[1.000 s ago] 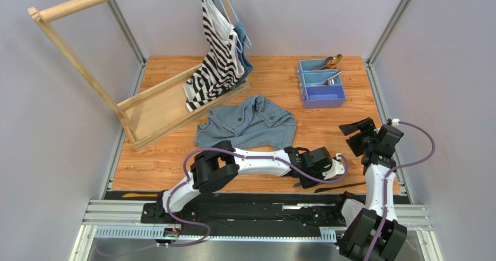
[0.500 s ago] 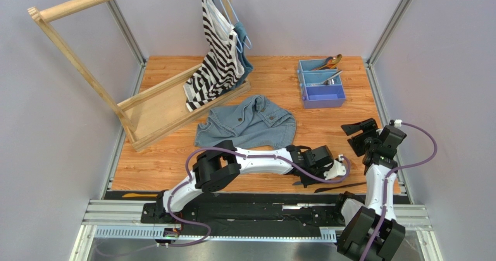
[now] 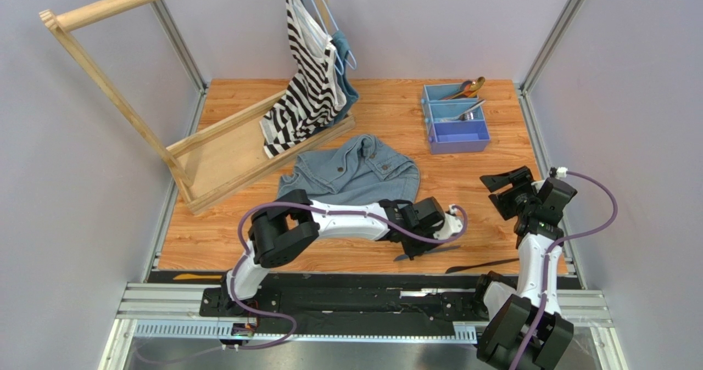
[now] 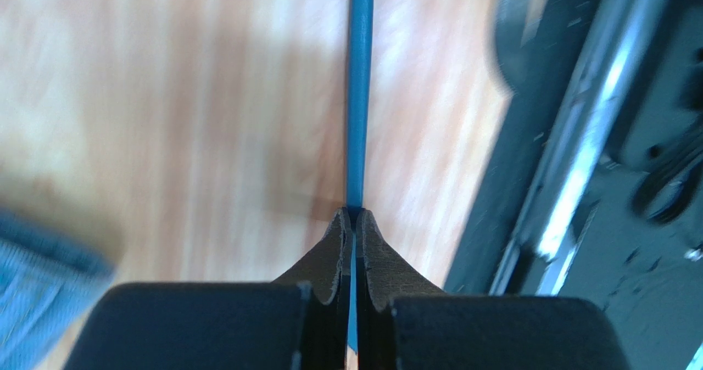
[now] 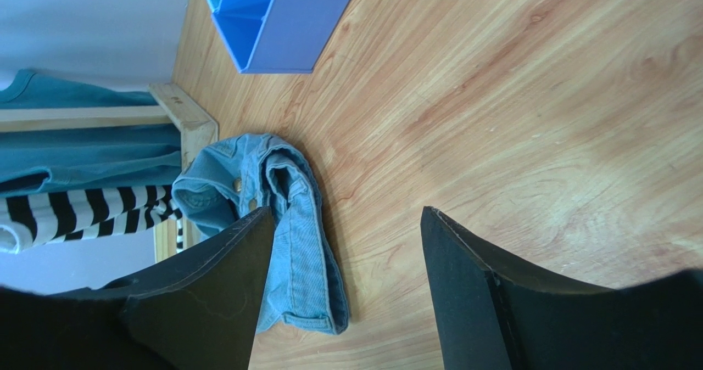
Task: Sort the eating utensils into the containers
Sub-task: Pick up the knife at the center of the board.
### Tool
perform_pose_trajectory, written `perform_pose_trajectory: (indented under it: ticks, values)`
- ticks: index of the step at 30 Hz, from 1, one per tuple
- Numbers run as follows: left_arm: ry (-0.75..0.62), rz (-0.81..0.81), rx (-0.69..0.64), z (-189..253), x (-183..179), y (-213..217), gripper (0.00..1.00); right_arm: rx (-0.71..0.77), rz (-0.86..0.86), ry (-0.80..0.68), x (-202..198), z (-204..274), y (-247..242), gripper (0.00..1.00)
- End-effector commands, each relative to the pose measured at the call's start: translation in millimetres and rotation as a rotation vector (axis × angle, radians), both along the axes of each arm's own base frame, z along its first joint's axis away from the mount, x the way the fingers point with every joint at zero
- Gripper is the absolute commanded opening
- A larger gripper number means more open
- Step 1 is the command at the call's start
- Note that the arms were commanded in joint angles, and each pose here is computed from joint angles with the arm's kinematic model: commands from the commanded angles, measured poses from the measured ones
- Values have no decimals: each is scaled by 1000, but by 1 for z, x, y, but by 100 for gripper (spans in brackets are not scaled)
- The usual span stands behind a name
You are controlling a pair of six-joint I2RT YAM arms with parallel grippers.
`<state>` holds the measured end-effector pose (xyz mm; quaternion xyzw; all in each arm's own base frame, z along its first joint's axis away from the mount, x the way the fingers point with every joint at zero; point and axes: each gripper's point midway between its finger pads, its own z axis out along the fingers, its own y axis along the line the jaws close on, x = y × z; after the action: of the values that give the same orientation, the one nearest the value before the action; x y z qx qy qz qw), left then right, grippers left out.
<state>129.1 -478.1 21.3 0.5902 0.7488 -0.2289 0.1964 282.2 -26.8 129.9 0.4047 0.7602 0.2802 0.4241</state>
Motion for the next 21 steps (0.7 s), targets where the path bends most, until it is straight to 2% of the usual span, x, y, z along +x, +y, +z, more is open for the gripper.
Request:
perform_pose_trajectory:
  ticks: [1, 6, 12, 21]
  values:
    - [27, 164, 11, 7, 27, 32, 0, -38, 69, -116, 6, 28, 6, 69]
    - [26, 254, -34, 25, 51, 44, 0, -16, 127, -147, 3, 34, 17, 70]
    - [88, 356, -150, 56, 71, 54, 0, 43, 193, -206, -5, 37, 36, 70]
    - [139, 391, -276, 102, 82, 47, 0, 78, 289, -259, -12, 45, 70, 68]
